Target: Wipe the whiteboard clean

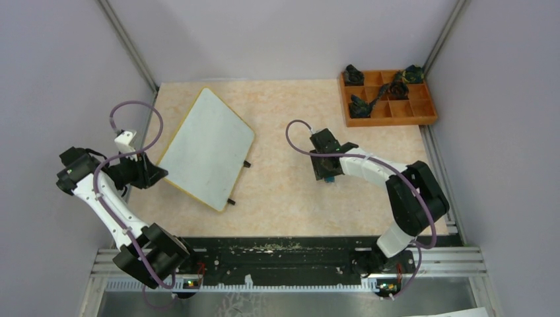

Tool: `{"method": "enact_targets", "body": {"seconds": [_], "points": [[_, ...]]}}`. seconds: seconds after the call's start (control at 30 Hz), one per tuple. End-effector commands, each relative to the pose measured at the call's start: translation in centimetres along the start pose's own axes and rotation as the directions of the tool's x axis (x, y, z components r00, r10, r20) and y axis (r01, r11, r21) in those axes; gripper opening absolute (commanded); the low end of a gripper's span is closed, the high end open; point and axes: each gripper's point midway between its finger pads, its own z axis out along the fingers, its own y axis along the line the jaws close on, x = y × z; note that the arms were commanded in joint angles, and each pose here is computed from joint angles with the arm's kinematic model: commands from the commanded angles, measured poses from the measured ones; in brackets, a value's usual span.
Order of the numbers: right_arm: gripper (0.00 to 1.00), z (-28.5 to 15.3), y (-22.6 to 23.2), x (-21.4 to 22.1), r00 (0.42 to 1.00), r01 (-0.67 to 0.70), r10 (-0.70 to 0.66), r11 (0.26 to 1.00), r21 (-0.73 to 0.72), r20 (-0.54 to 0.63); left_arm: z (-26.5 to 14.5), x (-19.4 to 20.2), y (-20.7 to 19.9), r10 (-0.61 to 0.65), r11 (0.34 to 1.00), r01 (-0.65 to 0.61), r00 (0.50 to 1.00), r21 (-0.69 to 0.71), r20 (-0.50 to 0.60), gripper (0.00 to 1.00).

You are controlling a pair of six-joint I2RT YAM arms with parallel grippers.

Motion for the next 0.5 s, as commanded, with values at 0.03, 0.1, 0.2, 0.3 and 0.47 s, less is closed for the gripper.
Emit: {"method": "enact_targets", "body": {"seconds": [0.03,0.1,0.2,0.3,0.47], "points": [[0.57,-0.09,0.02,-0.68,0.999,-0.023,0.023,1.0,-0.014,0.03,-0.1,-0.07,-0.61,0.014,1.0,-0.014,1.0,0.009,0.003,0.32],[0.61,-0.22,-0.07,-0.73,0.999,-0.022,0.022,1.0,-0.013,0.035,-0.14,-0.23,-0.62,0.016,1.0,-0.016,1.0,0.008,0.006,0.34],[0.68,-0.41,-0.1,-0.76,0.999,-0.017,0.017,1.0,-0.013,0.037,-0.14,-0.39,-0.69,0.013,1.0,-0.013,1.0,0.011,0.013,0.36],[0.69,-0.54,-0.18,-0.72,0.999,-0.016,0.016,1.0,-0.012,0.037,-0.2,-0.61,-0.7,0.01,1.0,-0.01,1.0,0.011,0.019,0.36],[0.67,-0.9,-0.43,-0.77,0.996,-0.051,0.051,0.999,-0.009,0.077,-0.4,-0.96,-0.68,0.018,1.0,-0.018,1.0,0.003,0.023,0.37]]}}
